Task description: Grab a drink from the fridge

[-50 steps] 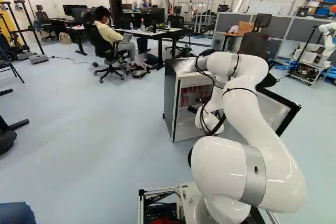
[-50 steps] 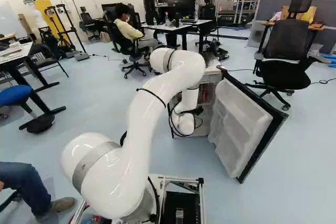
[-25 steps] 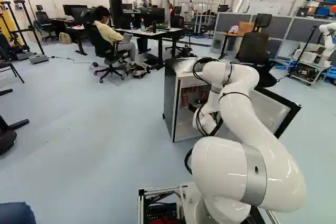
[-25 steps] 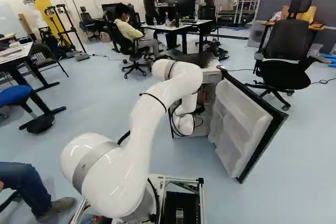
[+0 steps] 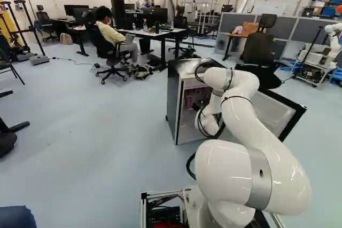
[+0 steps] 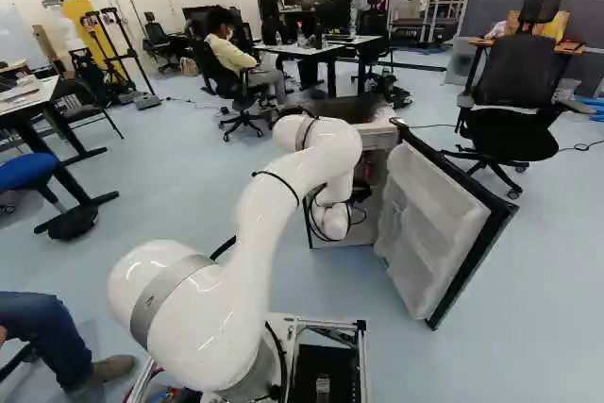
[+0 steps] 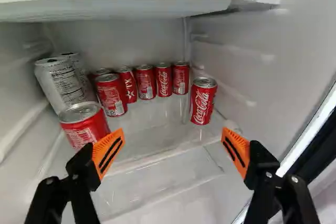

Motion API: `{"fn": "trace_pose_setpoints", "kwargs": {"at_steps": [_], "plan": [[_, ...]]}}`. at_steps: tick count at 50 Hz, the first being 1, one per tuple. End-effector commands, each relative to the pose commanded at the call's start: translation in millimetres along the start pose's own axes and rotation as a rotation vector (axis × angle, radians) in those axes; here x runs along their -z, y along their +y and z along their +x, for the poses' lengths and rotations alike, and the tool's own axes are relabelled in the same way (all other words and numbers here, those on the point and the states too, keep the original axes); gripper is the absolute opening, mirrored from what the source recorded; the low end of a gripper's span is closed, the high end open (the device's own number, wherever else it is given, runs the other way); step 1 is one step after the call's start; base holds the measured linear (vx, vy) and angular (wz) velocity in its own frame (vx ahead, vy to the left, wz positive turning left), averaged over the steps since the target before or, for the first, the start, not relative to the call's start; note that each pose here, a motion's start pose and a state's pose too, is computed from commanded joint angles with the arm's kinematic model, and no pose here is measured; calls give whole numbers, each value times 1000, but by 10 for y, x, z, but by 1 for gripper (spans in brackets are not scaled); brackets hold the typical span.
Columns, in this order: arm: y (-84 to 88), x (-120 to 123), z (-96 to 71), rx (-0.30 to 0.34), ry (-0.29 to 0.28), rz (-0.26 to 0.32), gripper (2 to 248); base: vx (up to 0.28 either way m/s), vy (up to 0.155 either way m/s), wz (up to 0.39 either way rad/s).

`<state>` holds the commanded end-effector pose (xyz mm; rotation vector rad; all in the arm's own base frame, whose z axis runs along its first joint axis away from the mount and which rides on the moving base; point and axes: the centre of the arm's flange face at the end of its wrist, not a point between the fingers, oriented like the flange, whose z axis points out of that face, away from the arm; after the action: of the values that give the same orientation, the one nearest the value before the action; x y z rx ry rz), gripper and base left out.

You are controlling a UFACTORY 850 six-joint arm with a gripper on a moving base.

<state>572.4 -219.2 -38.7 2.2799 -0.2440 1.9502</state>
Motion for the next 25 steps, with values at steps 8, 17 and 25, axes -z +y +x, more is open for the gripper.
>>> {"fn": "trace_pose_setpoints", "kwargs": {"at_steps": [8, 17, 25], "plan": [[8, -109, -27, 3, 21, -6, 247, 0, 0, 0], [34, -222, -58, 6, 44, -16, 247, 0, 0, 0], [66, -318, -89, 8, 61, -25, 247, 0, 0, 0]]}}
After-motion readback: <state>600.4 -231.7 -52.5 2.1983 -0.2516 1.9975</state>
